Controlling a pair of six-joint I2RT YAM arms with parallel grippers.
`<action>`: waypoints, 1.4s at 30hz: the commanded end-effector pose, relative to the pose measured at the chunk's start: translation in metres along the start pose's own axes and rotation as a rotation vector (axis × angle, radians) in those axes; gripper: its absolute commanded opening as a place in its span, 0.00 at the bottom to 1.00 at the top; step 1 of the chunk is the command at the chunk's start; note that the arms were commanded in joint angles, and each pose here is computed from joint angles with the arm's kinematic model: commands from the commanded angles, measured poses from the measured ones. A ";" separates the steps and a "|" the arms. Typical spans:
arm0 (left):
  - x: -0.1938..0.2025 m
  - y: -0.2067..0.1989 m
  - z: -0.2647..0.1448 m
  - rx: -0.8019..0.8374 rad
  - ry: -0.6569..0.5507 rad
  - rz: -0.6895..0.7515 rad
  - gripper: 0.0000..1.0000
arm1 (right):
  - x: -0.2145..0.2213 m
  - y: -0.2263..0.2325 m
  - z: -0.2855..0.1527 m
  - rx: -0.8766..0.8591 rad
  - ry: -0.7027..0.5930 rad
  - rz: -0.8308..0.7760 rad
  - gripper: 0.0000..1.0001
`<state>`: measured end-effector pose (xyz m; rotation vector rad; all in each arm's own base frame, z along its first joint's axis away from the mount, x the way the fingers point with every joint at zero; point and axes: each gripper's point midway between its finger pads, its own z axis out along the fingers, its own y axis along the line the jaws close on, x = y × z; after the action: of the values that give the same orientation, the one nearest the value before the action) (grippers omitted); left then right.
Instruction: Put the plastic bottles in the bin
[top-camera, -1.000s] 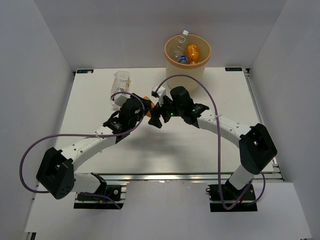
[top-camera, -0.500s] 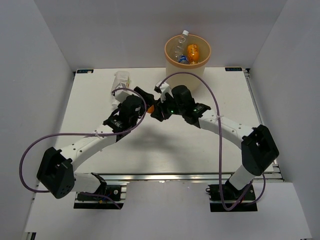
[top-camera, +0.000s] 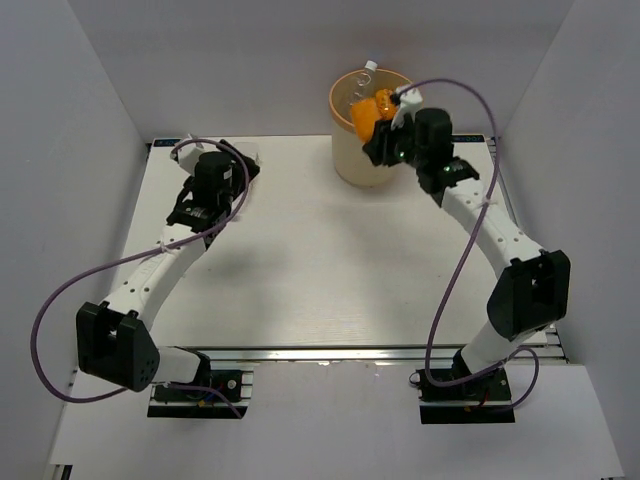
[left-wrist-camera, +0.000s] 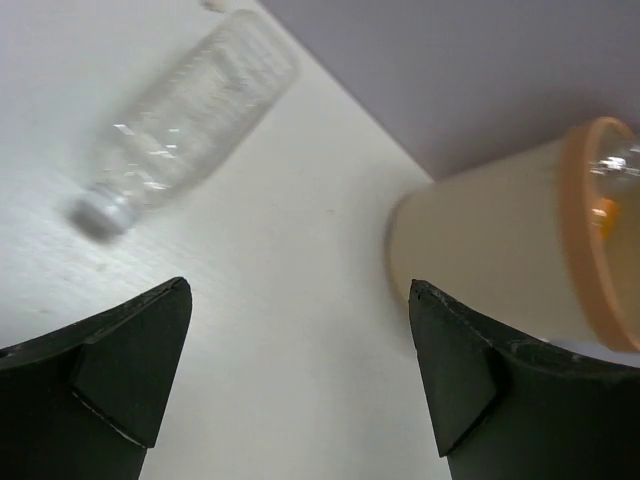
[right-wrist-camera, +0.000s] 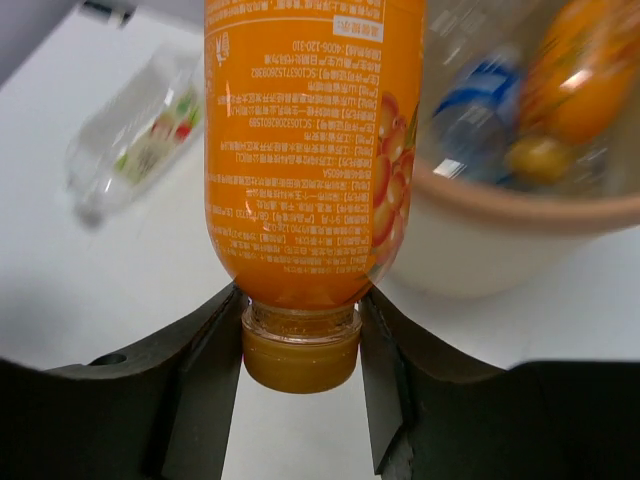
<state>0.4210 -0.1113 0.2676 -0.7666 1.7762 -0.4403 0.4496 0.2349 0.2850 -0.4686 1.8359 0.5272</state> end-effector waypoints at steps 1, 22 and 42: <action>0.017 0.041 0.007 -0.102 0.076 0.089 0.98 | -0.071 -0.033 0.000 0.120 -0.138 -0.042 0.04; 0.023 0.099 0.093 -0.153 0.319 0.717 0.98 | -0.134 -0.120 0.031 0.377 -0.208 -0.192 0.89; 0.065 0.158 0.138 -0.173 0.466 0.754 0.98 | -0.122 -0.053 -0.086 0.232 -0.370 -0.199 0.89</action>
<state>0.4718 -0.0266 0.0537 -0.1030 2.4803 0.1099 0.4569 0.1567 0.3931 -0.3922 1.5543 0.2559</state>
